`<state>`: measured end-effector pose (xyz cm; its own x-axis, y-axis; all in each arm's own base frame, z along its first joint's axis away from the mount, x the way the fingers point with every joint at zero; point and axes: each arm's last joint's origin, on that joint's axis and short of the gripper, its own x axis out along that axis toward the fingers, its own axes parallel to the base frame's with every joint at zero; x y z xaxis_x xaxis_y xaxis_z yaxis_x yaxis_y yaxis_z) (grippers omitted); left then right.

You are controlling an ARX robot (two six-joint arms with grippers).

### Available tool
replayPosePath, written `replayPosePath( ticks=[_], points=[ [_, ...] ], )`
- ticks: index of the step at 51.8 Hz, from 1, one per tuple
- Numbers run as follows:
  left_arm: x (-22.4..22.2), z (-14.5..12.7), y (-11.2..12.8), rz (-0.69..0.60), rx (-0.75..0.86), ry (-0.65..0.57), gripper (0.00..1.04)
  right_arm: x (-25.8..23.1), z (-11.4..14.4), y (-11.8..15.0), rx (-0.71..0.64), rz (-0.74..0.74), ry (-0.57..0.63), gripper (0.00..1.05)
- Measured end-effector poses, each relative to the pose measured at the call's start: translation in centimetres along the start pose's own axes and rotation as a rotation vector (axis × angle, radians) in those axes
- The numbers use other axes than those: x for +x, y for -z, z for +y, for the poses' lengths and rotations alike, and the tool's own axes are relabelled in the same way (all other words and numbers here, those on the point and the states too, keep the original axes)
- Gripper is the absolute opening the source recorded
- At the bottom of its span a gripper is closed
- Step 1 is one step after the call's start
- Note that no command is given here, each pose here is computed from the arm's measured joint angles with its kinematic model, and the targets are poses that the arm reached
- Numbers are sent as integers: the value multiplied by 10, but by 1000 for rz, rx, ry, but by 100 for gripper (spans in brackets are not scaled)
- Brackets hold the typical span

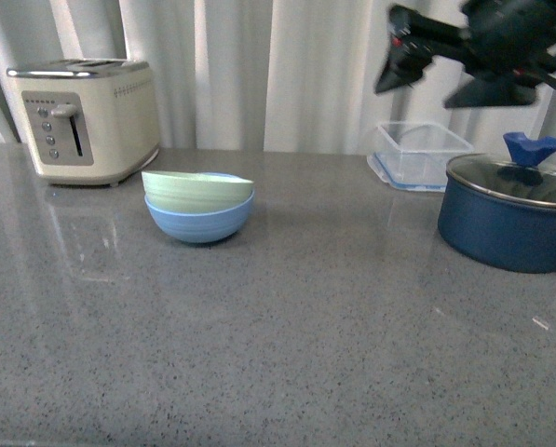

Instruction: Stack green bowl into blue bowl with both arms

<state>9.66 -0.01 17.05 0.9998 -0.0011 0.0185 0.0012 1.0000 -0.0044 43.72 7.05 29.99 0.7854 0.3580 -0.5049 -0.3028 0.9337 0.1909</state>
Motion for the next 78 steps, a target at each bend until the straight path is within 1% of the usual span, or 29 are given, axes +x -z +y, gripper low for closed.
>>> replayPosePath(
  ticks=[2,5,9,13,15,18,20,23,25,28,29,30,31,32,35,36,40,44,48,52,53,57,67,78],
  points=[
    [0,0,0,0,0,0,98,-18,-14,14,20,5,45,95],
    [0,0,0,0,0,0,98,-43,-28,31,37,-2,120,95],
    [0,0,0,0,0,0,98,-72,-38,50,67,1,172,95],
    [0,0,0,0,0,0,98,-103,-46,76,95,-1,243,95],
    [0,0,0,0,0,0,98,-115,-47,89,105,3,268,95],
    [0,0,0,0,0,0,98,-137,-47,116,122,24,313,95],
    [0,0,0,0,0,0,98,-153,-44,140,140,59,342,95],
    [0,0,0,0,0,0,98,-175,-34,178,131,97,415,95],
    [0,0,0,0,0,0,98,-180,-31,186,125,95,419,95],
    [0,0,0,0,0,0,98,-188,-27,188,110,68,423,95],
    [0,0,0,0,0,0,98,-189,-27,187,104,40,417,94],
    [0,0,0,0,0,0,98,-188,-27,188,88,-21,400,91],
    [0,0,0,0,0,0,98,-187,-27,188,82,-40,394,89],
    [0,0,0,0,0,0,98,-184,-27,194,40,-167,370,84],
    [0,0,0,0,0,0,98,-182,-25,207,-19,-338,363,74],
    [0,0,0,0,0,0,98,-183,-24,213,-42,-404,360,68],
    [0,0,0,0,0,0,98,-189,-19,218,-81,-525,362,56],
    [0,0,0,0,0,0,98,-194,-14,223,-96,-571,362,40],
    [0,0,0,0,0,0,98,-193,-9,231,-88,-566,386,29],
    [0,0,0,0,0,0,98,-192,-3,240,-94,-555,362,15],
    [0,0,0,0,0,0,98,-192,-2,241,-96,-555,360,14],
    [0,0,0,0,0,0,98,-194,-1,248,-100,-556,358,1],
    [0,0,0,0,0,0,98,-200,2,261,-98,-558,360,1],
    [0,0,0,0,0,0,98,-204,3,270,-99,-560,360,1]
  ],
)
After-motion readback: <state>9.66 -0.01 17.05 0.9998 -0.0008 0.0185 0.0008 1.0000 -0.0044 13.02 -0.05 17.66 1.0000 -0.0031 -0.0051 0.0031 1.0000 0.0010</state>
